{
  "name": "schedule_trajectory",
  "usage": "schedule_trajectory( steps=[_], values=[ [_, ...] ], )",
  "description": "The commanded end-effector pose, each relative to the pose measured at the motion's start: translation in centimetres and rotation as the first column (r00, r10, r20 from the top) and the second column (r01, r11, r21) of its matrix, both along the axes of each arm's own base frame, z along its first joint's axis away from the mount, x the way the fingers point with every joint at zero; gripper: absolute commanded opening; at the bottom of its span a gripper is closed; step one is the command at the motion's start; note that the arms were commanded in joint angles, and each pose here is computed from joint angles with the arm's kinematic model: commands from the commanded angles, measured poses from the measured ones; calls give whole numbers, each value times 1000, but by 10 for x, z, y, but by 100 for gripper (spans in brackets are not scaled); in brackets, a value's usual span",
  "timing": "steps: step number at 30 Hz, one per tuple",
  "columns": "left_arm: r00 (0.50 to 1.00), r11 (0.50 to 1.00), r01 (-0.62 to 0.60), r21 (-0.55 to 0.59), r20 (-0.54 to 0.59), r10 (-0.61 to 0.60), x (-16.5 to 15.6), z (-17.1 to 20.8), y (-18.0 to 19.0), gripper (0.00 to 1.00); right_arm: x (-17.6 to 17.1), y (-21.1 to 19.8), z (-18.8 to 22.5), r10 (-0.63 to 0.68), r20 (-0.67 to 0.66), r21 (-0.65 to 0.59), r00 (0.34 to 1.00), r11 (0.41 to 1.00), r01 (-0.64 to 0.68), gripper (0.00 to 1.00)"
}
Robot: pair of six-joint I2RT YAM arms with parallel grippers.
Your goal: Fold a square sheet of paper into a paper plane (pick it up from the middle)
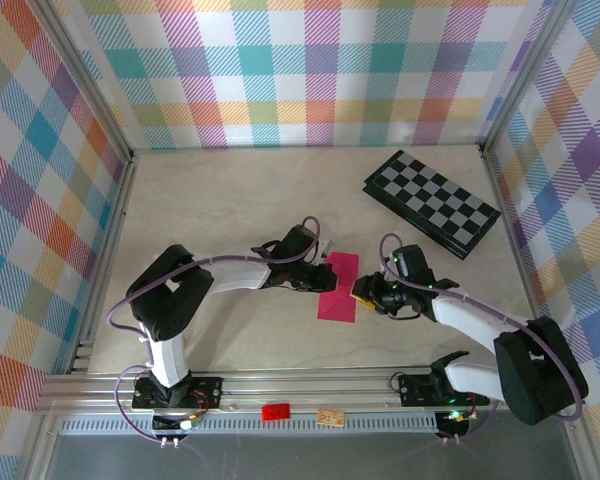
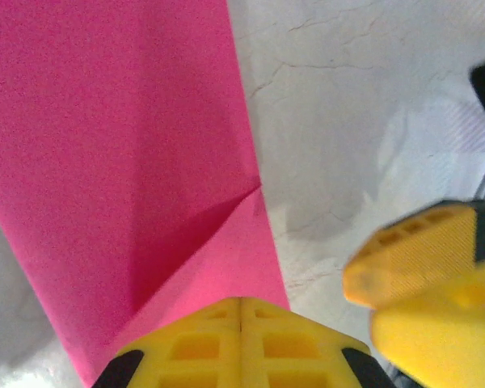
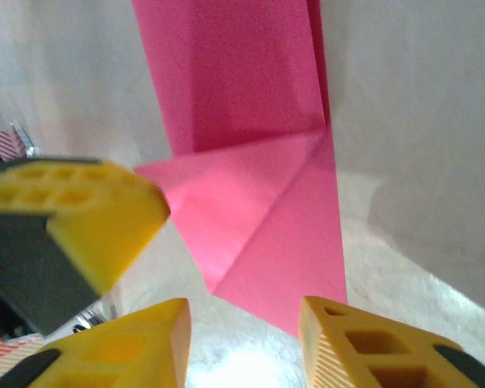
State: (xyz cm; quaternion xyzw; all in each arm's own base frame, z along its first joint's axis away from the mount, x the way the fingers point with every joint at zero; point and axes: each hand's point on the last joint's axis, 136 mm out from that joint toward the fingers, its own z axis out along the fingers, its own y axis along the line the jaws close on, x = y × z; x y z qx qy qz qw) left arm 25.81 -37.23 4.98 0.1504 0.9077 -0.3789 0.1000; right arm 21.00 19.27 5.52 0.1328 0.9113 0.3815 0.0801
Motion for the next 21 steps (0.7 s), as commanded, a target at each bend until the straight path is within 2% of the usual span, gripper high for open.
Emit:
schedule_trajectory(
  steps=[1,8,21],
  values=[
    [999,992,19,124,-40,-14,-7,-35,17,2,-17,-5,-11,-11,-59,-63,998,998,8,46],
    [998,990,14,138,-69,-4,-15,-49,25,1,-24,11,-14,13,-82,-70,997,997,-19,49],
    [995,992,-16,126,-96,29,-22,-53,29,1,-17,31,-21,33,-102,-93,994,995,-43,49]
  ],
)
